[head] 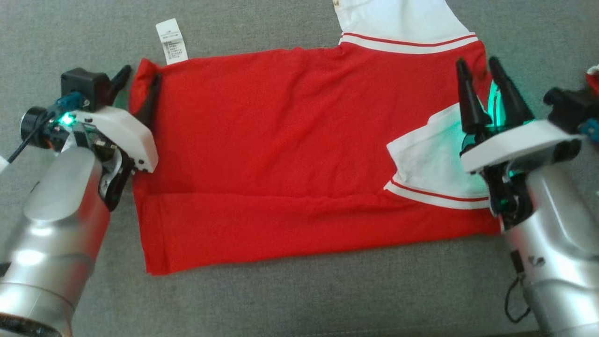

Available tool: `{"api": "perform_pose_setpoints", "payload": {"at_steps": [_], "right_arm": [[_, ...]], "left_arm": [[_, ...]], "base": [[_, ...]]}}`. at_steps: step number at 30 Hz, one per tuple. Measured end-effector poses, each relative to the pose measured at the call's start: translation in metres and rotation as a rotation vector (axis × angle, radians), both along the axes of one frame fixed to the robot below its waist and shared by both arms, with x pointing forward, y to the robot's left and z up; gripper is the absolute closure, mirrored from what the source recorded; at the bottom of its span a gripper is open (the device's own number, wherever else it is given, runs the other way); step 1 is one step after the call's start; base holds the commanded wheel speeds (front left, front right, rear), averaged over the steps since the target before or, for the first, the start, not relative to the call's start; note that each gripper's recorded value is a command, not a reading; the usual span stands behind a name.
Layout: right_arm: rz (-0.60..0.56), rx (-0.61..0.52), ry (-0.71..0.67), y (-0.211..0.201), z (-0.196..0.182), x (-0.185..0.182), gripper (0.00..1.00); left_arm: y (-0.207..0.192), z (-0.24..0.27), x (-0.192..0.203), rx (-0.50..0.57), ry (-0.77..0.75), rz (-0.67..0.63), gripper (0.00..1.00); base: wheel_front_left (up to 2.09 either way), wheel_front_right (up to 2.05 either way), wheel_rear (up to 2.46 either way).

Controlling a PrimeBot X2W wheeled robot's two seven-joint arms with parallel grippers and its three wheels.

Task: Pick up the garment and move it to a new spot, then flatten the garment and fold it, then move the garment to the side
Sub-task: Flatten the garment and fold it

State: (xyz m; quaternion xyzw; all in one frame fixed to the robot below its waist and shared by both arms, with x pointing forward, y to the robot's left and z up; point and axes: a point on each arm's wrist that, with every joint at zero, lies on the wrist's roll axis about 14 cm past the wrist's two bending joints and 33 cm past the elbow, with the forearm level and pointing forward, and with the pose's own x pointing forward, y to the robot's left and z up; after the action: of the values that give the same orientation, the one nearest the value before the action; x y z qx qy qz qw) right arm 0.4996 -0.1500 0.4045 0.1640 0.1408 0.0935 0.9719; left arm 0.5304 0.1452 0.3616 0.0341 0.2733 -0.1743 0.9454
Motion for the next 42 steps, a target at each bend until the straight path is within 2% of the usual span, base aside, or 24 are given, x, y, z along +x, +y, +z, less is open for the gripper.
{"api": "perform_pose_setpoints", "payload": {"at_steps": [1, 2, 7, 11, 15, 24, 31, 32, 33, 34, 37, 42], "right_arm": [[0.003, -0.005, -0.007, -0.001, 0.002, 0.003, 0.0], [0.008, -0.009, -0.012, 0.0, 0.004, 0.006, 0.0], [0.049, -0.057, -0.004, 0.003, 0.009, 0.025, 0.0], [0.078, -0.145, 0.02, -0.003, 0.014, 0.052, 0.0], [0.113, -0.237, 0.103, 0.0, 0.012, 0.087, 0.0], [0.146, -0.356, 0.252, 0.005, -0.023, 0.121, 0.0], [0.189, -0.385, 0.322, 0.021, -0.052, 0.124, 0.0], [0.191, -0.388, 0.326, 0.022, -0.052, 0.126, 0.05], [0.192, -0.39, 0.326, 0.022, -0.051, 0.127, 0.58], [0.196, -0.396, 0.323, 0.023, -0.05, 0.128, 1.0], [0.195, -0.4, 0.273, 0.025, -0.045, 0.132, 1.0], [0.145, -0.394, 0.03, 0.021, -0.005, 0.153, 1.0]], "left_arm": [[0.0, -0.001, 0.001, 0.006, 0.001, -0.003, 0.92], [0.0, 0.0, 0.003, 0.01, -0.007, -0.007, 1.0], [0.004, 0.004, 0.006, 0.008, -0.038, 0.009, 1.0], [0.004, 0.011, 0.007, 0.004, -0.084, 0.017, 1.0], [-0.003, 0.025, 0.008, -0.019, -0.135, 0.018, 1.0], [-0.005, 0.029, -0.002, -0.047, -0.156, 0.043, 1.0], [0.001, 0.018, -0.007, -0.045, -0.134, 0.063, 1.0], [0.001, 0.016, -0.008, -0.044, -0.128, 0.063, 1.0], [0.001, 0.014, -0.009, -0.046, -0.123, 0.064, 1.0], [0.001, 0.014, -0.009, -0.049, -0.123, 0.066, 1.0], [0.001, 0.019, -0.004, -0.054, -0.139, 0.068, 1.0], [0.003, 0.031, 0.005, -0.055, -0.18, 0.077, 1.0]], "base": [[0.0, 0.0, 0.0], [0.0, 0.0, 0.0], [0.0, 0.0, 0.0], [0.0, 0.0, 0.0], [0.0, 0.0, 0.0], [0.0, 0.0, 0.0], [0.0, 0.0, 0.0], [0.0, 0.0, 0.0], [0.0, 0.0, 0.0], [0.0, 0.0, 0.0], [0.0, 0.0, 0.0], [0.0, 0.0, 0.0]]}}
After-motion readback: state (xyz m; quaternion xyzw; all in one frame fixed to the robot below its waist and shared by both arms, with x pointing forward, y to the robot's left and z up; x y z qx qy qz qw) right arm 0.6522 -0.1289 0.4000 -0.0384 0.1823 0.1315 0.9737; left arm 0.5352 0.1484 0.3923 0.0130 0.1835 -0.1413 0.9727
